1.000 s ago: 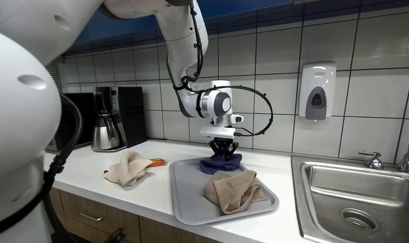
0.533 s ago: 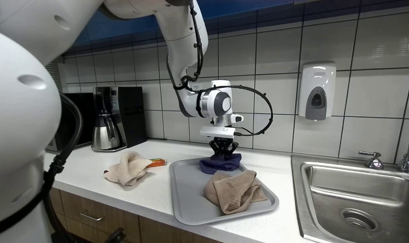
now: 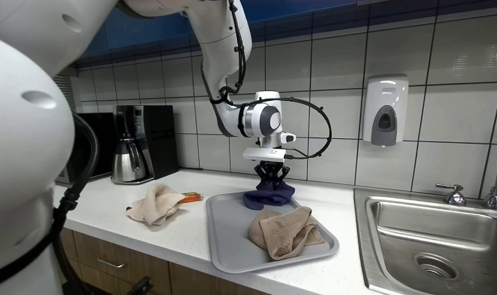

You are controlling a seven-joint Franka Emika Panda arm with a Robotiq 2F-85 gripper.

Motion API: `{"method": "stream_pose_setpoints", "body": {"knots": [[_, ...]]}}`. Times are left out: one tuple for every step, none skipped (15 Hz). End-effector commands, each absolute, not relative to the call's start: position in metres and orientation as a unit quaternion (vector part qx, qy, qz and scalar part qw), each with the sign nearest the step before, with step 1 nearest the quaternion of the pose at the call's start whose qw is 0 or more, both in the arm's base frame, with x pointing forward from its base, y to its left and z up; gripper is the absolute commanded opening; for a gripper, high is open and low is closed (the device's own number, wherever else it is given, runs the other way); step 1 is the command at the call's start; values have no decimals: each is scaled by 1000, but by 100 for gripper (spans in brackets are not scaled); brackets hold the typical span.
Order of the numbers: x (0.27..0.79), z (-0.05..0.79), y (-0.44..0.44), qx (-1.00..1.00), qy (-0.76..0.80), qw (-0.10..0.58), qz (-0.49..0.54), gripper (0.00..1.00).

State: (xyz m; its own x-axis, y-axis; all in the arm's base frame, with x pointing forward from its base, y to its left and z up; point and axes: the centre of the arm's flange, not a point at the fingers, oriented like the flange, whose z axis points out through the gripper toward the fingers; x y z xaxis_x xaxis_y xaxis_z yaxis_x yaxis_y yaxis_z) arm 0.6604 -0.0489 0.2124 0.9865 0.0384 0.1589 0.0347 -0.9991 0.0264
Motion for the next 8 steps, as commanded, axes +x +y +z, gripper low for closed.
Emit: {"method": "stream_pose_setpoints", "body": {"knots": [[655, 236, -55, 996, 16, 7, 91, 3], [655, 240, -57, 995, 13, 8, 95, 3], [656, 243, -60, 995, 12, 10, 98, 3], [656, 246, -64, 995, 9, 13, 101, 3], [657, 249, -68, 995, 6, 14, 103, 3], [657, 251, -74, 994, 2, 17, 106, 3], [658, 252, -79, 994, -2, 20, 109, 3], [658, 254, -85, 994, -6, 22, 110, 3]]}}
